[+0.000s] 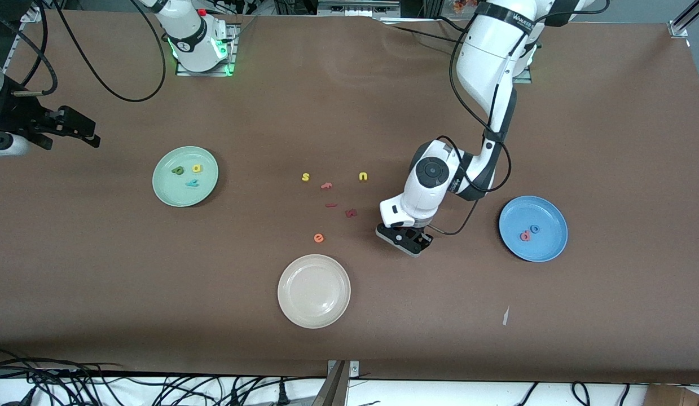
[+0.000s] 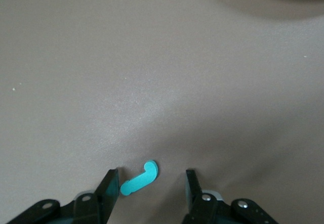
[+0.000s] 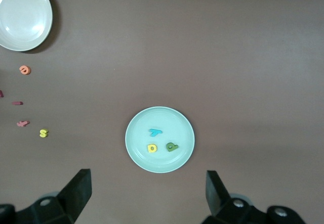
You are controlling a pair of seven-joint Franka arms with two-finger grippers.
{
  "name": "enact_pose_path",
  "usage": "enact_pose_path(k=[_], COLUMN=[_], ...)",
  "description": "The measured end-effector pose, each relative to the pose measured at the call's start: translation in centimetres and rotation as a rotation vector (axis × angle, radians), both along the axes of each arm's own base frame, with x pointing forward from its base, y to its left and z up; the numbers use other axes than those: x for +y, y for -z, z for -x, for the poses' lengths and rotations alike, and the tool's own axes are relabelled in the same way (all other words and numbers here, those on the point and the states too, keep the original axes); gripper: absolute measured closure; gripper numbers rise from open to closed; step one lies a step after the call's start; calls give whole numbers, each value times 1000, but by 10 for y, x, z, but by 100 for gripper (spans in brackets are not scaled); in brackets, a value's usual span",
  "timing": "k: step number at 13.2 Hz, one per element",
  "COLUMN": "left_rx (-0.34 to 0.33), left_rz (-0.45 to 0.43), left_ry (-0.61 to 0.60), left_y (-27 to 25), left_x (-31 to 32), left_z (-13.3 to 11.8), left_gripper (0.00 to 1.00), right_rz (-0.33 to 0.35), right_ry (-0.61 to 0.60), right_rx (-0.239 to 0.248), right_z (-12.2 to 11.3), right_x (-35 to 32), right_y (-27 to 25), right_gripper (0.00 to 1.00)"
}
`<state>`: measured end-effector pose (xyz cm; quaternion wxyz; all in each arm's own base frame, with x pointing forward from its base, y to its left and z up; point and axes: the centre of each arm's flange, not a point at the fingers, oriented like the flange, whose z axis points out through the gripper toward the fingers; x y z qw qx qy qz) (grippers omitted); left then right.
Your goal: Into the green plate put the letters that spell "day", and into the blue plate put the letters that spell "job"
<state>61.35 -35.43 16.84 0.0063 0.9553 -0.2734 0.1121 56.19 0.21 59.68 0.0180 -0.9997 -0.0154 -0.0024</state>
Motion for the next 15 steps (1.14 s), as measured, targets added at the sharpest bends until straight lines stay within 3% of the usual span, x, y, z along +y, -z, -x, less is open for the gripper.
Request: enact_pose_path(k=[3, 5, 6, 8, 10, 15], left_rx=[-1, -5, -6, -7, -10, -24], left_rz=[0, 1, 0, -2, -5, -17], left_ry=[0, 0, -1, -3, -6, -21], left_y=[0, -2, -2, -2, -3, -5], left_x=[0, 0, 0, 2, 4, 16], left_z=[0, -1, -2, -3, -4, -13], left_gripper=[44, 63, 63, 80, 85, 85], right_rz=[6, 8, 10, 13, 14, 16], right_ry=[30, 14, 5, 1, 4, 17], right_rx=[-7, -17, -22, -23, -21, 0], right_z=[0, 3, 4, 6, 6, 8], right_x=[-18, -9, -4, -2, -5, -12], right_y=[-2, -8, -10, -13, -13, -10], right_gripper=[0, 0, 0, 0, 0, 0])
